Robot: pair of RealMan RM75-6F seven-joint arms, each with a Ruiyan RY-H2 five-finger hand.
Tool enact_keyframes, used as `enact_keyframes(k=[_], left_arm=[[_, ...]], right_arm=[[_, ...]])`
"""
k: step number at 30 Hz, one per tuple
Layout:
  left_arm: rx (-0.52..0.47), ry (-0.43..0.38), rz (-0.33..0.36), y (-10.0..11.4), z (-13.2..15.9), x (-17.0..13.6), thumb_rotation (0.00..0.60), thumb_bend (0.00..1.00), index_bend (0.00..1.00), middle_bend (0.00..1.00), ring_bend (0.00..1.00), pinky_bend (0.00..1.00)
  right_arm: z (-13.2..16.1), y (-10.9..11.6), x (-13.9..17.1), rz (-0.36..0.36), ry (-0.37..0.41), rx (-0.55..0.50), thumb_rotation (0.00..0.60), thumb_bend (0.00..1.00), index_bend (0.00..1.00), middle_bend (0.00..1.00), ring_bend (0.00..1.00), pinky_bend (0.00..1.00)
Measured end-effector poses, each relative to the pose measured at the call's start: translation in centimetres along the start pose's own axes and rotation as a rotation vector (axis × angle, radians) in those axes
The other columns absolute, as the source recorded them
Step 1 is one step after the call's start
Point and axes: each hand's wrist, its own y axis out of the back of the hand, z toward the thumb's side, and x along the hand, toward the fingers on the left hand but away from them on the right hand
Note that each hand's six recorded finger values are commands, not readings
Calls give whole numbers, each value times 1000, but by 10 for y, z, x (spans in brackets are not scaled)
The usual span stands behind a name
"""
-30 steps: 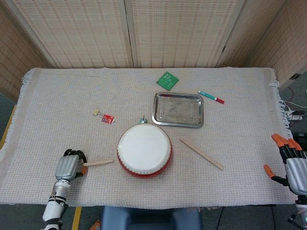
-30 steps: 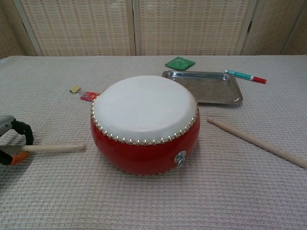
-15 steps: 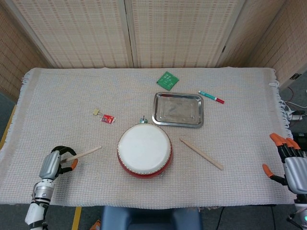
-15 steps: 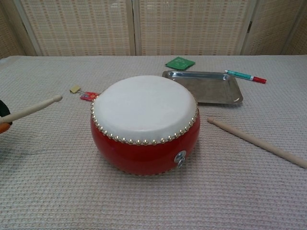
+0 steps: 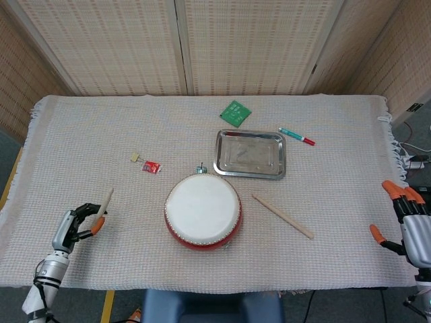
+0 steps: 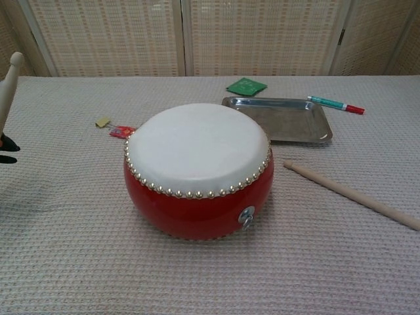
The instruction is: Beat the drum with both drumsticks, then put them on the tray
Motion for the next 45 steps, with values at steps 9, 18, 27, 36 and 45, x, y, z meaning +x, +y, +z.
enact_keyframes(k=[9,18,27,36,45], left_arm=[[-325,16,-128,-15,-18,10,600,418,610,440,321,358],[-460,10,-210,-32,-36,19,600,435,565,453,393,436],[-539,-20,-232,-33,-37,23,600,468,435,461,406,453],[-524,-44,-211,-31,-38,25,600,475,393,476,456,517],[-472,-70,-201,-31,-34,23,600,418,434,515,489,566]], right_arm=[[-2,8,-3,-22,-20,-4,600,236,4,57,0,91],[-3,7,-2,-15,-31,0,600,236,4,57,0,91],[-4,7,0,-15,-35,0,600,236,4,57,0,91],[-2,6,-1,-12,-32,0,600,236,4,57,0,91],[-1,6,-1,-15,-26,-2,600,236,4,57,0,91]])
